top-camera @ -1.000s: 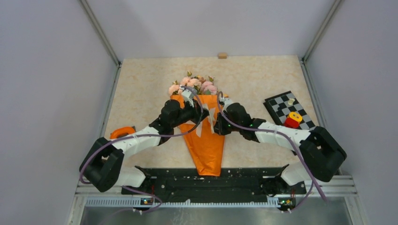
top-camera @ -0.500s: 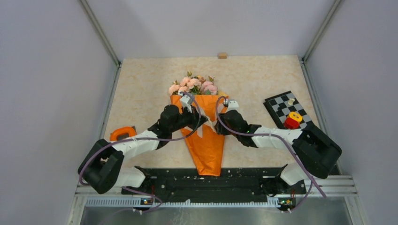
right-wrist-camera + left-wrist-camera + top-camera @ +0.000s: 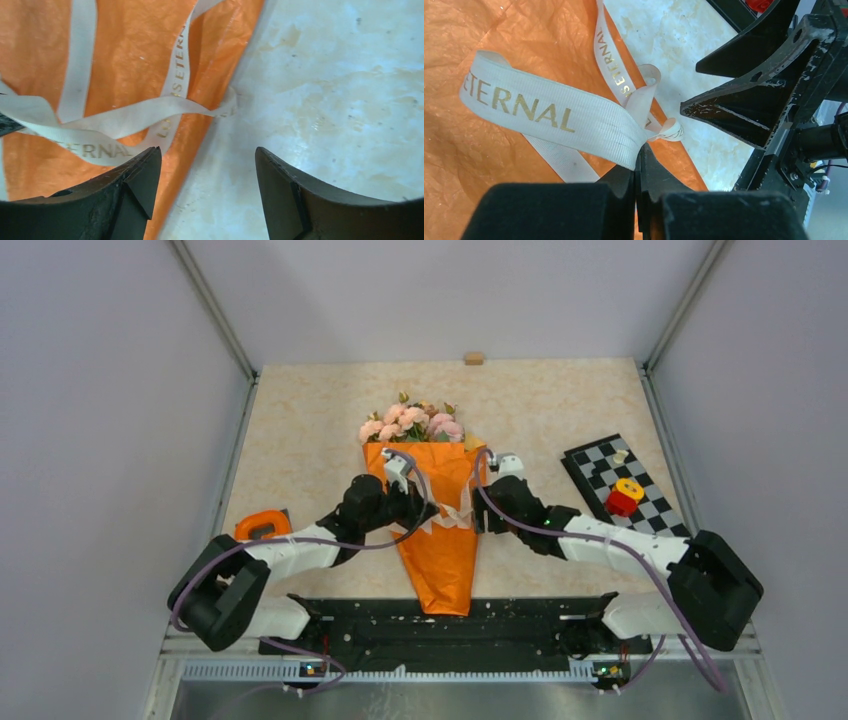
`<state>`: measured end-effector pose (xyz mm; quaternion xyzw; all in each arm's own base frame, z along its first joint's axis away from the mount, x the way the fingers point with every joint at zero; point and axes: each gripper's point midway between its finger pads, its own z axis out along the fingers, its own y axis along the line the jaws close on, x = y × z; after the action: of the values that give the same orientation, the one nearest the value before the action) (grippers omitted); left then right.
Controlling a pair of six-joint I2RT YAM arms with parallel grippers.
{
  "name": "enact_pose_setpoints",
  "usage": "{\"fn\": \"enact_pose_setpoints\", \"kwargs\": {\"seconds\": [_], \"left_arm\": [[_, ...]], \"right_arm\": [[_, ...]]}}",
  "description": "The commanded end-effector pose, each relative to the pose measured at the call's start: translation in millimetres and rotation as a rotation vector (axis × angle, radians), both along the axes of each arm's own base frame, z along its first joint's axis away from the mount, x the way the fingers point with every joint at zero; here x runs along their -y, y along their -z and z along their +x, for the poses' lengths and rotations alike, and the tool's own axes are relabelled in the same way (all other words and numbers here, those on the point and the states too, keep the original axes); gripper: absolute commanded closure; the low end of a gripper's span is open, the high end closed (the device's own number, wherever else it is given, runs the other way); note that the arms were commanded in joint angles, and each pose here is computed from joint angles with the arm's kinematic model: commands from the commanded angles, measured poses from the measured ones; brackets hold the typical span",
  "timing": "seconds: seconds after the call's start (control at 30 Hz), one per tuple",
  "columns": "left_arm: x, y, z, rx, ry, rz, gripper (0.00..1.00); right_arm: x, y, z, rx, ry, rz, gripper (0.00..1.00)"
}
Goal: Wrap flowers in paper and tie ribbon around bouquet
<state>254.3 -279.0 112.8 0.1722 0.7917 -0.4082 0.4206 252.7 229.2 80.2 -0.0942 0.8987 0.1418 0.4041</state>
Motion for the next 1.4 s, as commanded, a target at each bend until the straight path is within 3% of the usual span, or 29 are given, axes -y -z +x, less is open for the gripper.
{"fn": "enact_pose_setpoints", "kwargs": {"seconds": [0.0,0.2,0.37,0.6,0.83,0.93,1.1,1.2,1.37], "left_arm": [[5,-2,0,0.051,0.026,-0.019,1.0],[7,4,0,0.051,0.033,-0.008,1.0],[6,6,1,0.053,0.027,0.0,1.0],[7,9,2,0.044,0.025,0.005,1.0],[7,11,6,0.043,0.012,0.016,1.0],[3,12,11,0.041,-0.026,0.026,0.99],[-2,13,16,0.021,-0.076,0.033,0.64],[-4,17,16,-0.008,-0.097,0.043,0.56],[-6,19,17,-0.063,-0.141,0.032,0.32]], "right_arm": [[13,-23,11,0.059,0.061,-0.075,0.28],[-2,-34,37,0.083,0.169,-0.015,0.24],[-24,-24,69,0.053,0.249,0.061,0.27],[-42,7,101,-0.033,0.239,0.135,0.48],[-39,13,117,0.01,0.25,0.061,0.87],[-37,11,118,0.023,0.244,0.043,0.97],[-41,3,118,0.04,0.206,0.052,1.0],[-43,0,114,0.043,0.18,0.075,1.0],[-44,-3,108,0.046,0.155,0.092,1.0]]}}
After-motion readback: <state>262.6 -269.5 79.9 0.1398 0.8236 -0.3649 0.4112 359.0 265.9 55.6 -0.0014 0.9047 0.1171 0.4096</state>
